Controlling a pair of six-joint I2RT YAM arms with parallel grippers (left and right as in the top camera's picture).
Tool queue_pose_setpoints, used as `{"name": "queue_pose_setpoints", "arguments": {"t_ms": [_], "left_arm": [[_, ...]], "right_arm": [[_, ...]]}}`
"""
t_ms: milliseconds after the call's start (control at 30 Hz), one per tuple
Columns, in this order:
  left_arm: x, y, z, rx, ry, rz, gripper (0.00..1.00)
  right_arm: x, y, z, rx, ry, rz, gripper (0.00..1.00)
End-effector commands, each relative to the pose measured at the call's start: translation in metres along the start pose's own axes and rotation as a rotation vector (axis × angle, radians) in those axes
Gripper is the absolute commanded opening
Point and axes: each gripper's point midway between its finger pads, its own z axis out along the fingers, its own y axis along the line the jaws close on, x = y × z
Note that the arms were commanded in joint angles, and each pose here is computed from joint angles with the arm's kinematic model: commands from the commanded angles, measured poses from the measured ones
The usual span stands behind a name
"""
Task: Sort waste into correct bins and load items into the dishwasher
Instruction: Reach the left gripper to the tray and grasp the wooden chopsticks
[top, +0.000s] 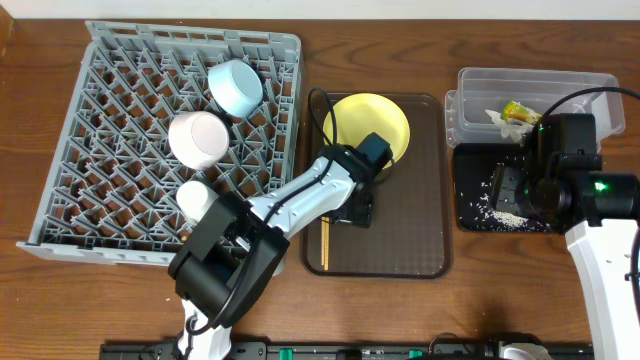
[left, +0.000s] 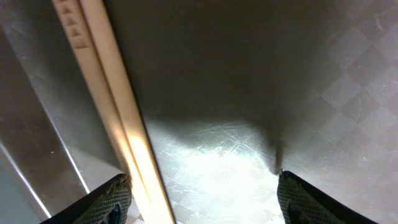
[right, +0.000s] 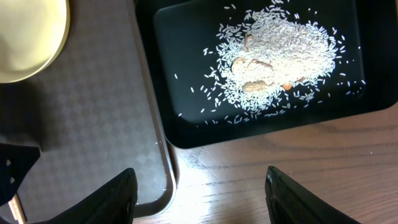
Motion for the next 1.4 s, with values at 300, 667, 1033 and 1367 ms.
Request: {"name": "queue_pose_setpoints", "arguments": {"t_ms": [300,667,1033,1367], "left_arm": [[-0.011,0.012,-0.024,-0.045,-0.091,-0.012,0.75],[-0.004,-0.001,-0.018,-0.036,-0.08,0.023,0.74],[-0.005,-0.005,-0.014,-0.033,-0.084,0.03,0.74],[0.002,0.0,0.004,-0.034,-0.084,0.03,0.75]], "right_arm": [[-0.003,-0.006,-0.003,0.013,-0.016,0.019,0.64],[-0.003,-0.006,-0.003,0.013,-0.016,0.019,0.64],[-0.003,-0.006,-0.003,0.013,-0.013,0.019,0.64],[-0.003,-0.006,-0.003,0.013,-0.013,0.019,0.64]]}}
